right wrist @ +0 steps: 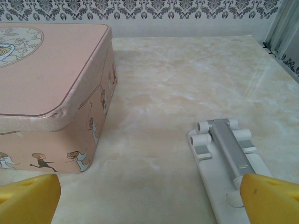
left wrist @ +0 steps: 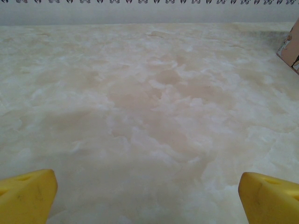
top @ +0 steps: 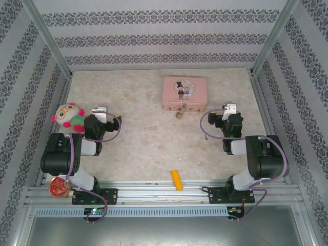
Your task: Unlock the padlock with the key
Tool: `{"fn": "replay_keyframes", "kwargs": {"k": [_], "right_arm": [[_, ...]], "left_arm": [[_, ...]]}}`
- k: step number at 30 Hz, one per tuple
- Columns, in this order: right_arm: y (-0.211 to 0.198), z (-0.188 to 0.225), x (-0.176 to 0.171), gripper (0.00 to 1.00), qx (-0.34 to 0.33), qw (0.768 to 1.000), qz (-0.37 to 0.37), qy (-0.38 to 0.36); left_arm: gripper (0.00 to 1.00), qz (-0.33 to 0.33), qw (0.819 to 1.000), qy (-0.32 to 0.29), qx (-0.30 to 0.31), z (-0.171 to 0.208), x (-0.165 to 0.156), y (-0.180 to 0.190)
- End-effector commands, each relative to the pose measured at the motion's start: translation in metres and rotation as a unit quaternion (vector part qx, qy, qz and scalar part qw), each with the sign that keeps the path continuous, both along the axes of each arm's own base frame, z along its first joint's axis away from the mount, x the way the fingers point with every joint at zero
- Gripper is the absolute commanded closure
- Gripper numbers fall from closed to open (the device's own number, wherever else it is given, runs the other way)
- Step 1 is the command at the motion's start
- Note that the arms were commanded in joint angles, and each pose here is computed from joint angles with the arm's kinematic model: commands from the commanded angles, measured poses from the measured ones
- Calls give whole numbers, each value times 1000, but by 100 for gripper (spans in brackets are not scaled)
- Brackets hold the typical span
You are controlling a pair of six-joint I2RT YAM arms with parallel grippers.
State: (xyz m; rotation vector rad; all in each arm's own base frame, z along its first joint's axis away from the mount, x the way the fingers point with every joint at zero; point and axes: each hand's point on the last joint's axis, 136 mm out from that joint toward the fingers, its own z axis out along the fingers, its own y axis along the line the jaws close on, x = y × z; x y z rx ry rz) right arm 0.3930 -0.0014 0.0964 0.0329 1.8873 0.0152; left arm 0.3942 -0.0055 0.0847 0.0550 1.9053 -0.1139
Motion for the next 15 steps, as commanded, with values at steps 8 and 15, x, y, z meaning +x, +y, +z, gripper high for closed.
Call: {"fn": "replay_keyframes", "kwargs": {"k": [8, 15], "right_arm": [[-1, 16, 4, 2, -3, 1000, -16, -20], [-6, 30, -3, 2, -9, 999, -33, -35]], "left_arm": [[1, 29, 999, -34, -2, 22, -6, 11], [1, 53, 997, -54, 0, 40, -16, 18]]}}
